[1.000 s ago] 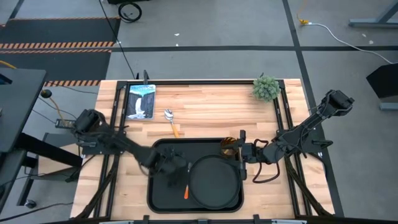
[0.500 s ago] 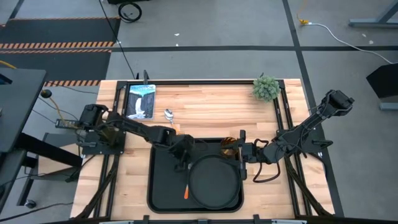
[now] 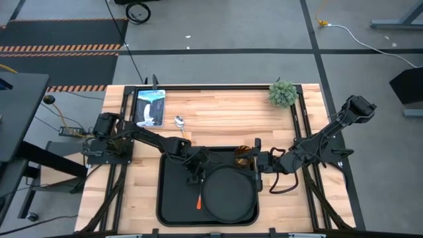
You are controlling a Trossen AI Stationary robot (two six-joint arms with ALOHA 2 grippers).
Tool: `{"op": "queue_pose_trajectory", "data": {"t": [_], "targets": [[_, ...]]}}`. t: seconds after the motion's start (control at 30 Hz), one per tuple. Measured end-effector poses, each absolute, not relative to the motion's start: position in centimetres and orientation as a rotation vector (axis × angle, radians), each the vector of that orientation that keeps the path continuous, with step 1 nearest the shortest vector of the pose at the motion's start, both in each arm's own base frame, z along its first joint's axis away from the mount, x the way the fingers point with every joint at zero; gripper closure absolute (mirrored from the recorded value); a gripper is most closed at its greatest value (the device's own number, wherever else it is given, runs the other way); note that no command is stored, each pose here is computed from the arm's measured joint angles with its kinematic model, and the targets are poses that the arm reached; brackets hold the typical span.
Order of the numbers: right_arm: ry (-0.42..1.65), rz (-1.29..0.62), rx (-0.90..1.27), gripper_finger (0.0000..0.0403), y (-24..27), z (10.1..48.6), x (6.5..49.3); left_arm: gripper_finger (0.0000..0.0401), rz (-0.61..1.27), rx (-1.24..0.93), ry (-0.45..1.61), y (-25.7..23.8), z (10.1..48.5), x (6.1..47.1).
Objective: Pick and place plate/cup/fork/spoon on tray
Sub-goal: Put the orange fork on the black serving tray beside the black plate
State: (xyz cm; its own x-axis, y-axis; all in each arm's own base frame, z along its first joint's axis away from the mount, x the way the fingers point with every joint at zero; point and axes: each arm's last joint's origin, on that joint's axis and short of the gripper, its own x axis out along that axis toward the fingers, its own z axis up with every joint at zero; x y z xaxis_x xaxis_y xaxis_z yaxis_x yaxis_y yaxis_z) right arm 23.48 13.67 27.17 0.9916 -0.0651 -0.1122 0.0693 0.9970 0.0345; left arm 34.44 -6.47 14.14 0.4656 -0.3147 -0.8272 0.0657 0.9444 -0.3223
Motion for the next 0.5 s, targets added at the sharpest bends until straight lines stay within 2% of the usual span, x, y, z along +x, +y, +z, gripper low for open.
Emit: {"op": "queue_pose_trajectory", "data": {"t": [0.5], "targets": [[0.113,-0.066,0.028,0.0167,13.68,27.16,23.48,0.0260,-0.262,-0.291,1.161,-6.24,13.87,33.63]]}}
